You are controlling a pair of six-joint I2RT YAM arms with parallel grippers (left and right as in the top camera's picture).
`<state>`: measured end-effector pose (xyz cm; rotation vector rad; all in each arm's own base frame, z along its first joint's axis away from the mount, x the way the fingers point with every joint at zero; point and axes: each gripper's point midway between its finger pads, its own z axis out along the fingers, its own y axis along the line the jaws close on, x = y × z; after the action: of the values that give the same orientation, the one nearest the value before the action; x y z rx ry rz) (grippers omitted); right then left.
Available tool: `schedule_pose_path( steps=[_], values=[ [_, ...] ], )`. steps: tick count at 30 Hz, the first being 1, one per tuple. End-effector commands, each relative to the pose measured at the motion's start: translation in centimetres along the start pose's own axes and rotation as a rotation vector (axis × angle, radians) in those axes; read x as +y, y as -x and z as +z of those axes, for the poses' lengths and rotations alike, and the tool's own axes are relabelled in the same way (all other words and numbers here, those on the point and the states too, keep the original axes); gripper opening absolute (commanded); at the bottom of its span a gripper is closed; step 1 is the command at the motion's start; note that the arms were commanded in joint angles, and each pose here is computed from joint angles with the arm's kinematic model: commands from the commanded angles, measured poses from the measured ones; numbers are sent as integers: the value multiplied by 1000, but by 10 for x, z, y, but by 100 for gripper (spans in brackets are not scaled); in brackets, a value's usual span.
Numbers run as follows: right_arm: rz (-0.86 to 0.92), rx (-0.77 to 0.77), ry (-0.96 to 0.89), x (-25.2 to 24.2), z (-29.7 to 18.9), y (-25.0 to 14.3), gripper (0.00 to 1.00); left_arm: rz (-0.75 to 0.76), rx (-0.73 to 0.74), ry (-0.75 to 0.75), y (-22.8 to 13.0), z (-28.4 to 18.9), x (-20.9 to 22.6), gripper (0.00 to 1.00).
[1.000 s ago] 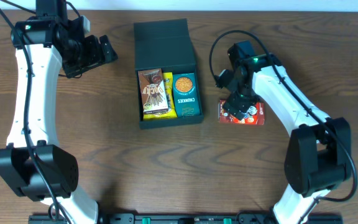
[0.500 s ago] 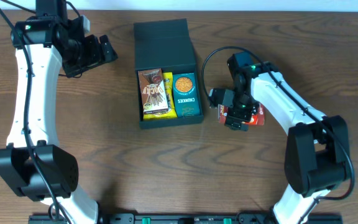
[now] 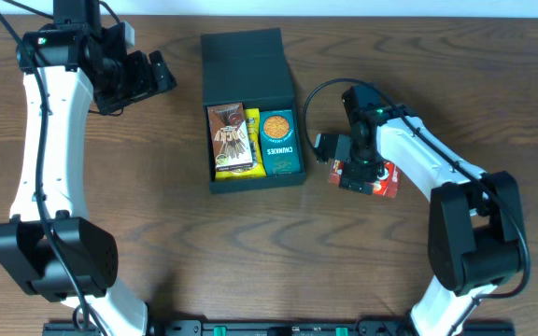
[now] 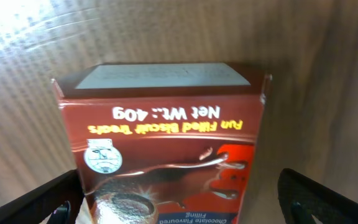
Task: Pack container
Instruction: 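Lift the Hello Panda box and lower it into the box's right side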
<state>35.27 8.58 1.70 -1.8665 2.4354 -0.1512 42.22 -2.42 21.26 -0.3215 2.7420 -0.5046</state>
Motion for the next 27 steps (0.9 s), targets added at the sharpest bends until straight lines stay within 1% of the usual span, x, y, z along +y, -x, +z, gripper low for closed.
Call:
schedule_pose_path(
  steps=[1,2,6,11,14,17,20,27],
  values=[
    [-3,7,-16,-3,0,-2,96,17,4,10,-1,2,3,95],
    [-3,7,-14,-3,2,-2,94,17,5,10,-1,2,3,95],
    [-5,21,11,1,10,-4,91,17,5,10,-1,2,3,95],
    [5,45,52,8,22,-7,90,17,5,9,-1,2,3,95],
    [23,41,51,8,22,-6,88,16,5,9,-1,2,3,95],
    [42,42,51,8,22,-6,79,16,5,9,-1,2,3,95],
    [61,29,53,8,22,-3,72,16,5,9,-1,2,3,95],
    [121,0,30,-2,15,6,71,16,5,9,-1,2,3,95]
  ],
)
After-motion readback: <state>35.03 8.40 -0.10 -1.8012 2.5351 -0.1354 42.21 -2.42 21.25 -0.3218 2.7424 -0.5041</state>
